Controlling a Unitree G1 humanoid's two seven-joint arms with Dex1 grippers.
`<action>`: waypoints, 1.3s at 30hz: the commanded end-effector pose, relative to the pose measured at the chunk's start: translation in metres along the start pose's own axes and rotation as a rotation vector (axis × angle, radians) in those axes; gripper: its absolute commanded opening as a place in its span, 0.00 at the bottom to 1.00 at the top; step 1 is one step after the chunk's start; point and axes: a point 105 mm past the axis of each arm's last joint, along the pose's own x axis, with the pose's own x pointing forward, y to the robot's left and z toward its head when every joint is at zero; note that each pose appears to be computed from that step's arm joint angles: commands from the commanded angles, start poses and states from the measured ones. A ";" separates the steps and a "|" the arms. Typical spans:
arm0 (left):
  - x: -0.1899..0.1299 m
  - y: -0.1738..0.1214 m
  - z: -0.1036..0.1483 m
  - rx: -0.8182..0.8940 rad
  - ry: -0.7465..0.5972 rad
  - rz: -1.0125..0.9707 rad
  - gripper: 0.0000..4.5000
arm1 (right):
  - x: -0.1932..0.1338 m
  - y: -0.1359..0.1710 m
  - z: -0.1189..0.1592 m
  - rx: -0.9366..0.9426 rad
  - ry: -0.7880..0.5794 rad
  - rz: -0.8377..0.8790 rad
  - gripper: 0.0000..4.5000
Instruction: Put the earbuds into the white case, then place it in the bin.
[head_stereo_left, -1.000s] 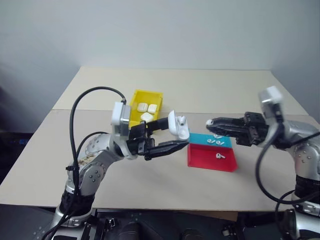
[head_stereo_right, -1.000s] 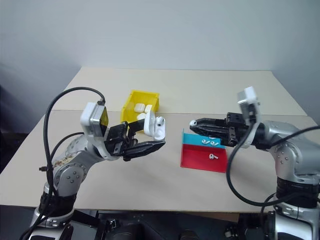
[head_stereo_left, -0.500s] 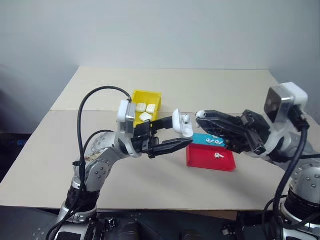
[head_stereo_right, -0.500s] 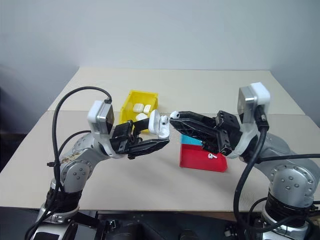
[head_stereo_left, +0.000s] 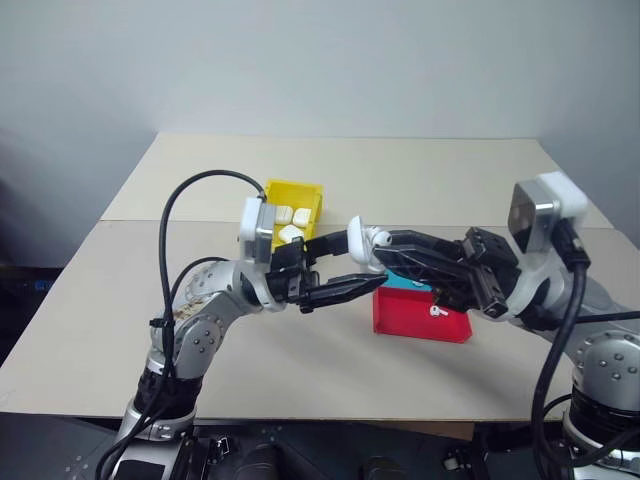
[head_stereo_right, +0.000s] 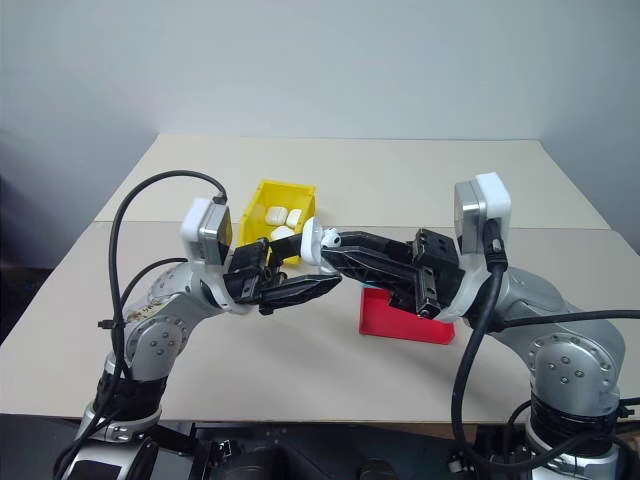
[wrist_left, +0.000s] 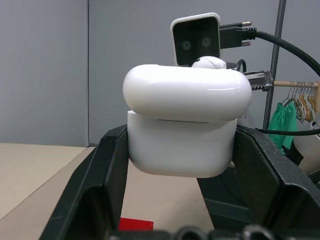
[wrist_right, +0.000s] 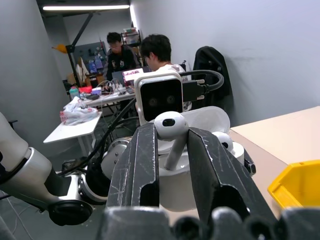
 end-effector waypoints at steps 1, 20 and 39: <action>0.007 -0.004 0.009 0.033 -0.017 -0.031 0.63 | 0.001 0.003 -0.002 -0.053 0.033 0.012 0.15; -0.002 -0.002 0.008 0.041 0.002 0.007 0.63 | -0.028 -0.014 0.036 -0.074 -0.042 0.004 0.15; -0.011 -0.005 0.013 0.082 -0.010 0.096 0.63 | -0.079 -0.099 -0.105 -0.389 1.205 -0.029 0.15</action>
